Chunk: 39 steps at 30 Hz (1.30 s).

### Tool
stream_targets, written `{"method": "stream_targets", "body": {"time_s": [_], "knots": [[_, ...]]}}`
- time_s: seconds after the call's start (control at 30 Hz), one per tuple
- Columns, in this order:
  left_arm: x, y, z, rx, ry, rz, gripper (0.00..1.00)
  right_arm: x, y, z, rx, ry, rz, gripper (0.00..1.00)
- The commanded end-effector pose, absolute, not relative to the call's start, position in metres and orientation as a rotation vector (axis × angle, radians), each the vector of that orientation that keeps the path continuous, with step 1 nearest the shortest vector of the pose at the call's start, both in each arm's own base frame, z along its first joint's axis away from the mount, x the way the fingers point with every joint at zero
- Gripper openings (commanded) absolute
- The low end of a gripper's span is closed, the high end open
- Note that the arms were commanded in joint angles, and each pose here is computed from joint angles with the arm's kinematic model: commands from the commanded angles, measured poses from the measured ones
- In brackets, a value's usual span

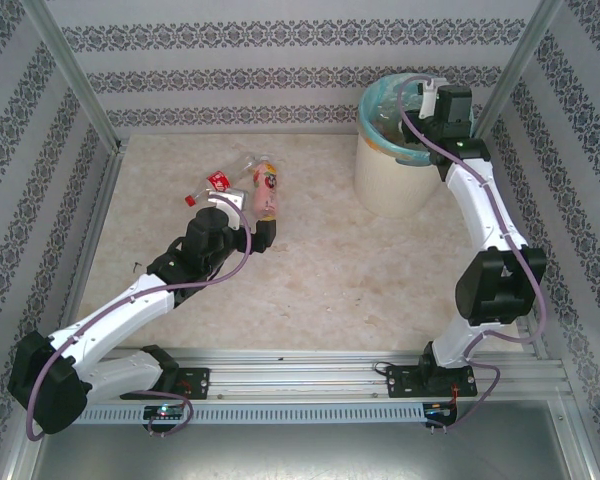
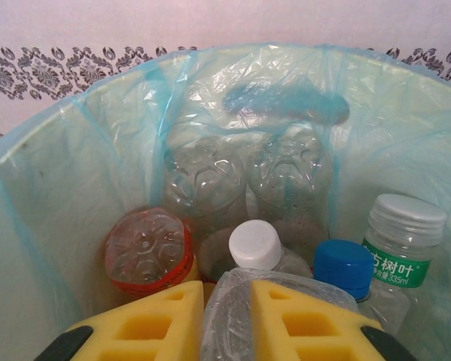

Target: Put the plastic bottles in the bin

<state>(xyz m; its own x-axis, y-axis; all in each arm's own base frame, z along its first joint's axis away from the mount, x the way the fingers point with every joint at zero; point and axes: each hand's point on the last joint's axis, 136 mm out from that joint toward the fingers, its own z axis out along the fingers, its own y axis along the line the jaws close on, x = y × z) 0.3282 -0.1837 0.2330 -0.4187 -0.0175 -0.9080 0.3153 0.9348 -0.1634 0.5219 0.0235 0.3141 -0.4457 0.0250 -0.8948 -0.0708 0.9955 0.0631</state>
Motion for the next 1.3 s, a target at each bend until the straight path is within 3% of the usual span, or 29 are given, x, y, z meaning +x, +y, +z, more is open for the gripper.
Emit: {"method": "stream_targets", "body": {"time_s": [0.0,0.17,0.53,0.87,1.27], "knots": [[0.326,-0.178,0.223,0.202,2.011,-0.353,0.99,0.497,0.019,0.251,0.025,2.26,0.14,0.24],[0.33,-0.181,0.225,0.206,2.008,-0.364,0.99,0.492,0.023,0.299,0.028,2.148,0.176,0.26],[0.364,-0.175,0.223,0.114,2.124,-0.332,0.99,0.485,0.028,0.424,0.028,1.866,0.194,0.65],[0.411,-0.167,0.219,0.004,2.214,-0.367,0.97,0.436,0.052,0.464,-0.013,1.765,0.257,0.62],[0.497,-0.184,0.131,-0.041,2.524,-0.263,0.93,0.343,0.097,0.436,-0.145,1.764,0.306,0.62]]}}
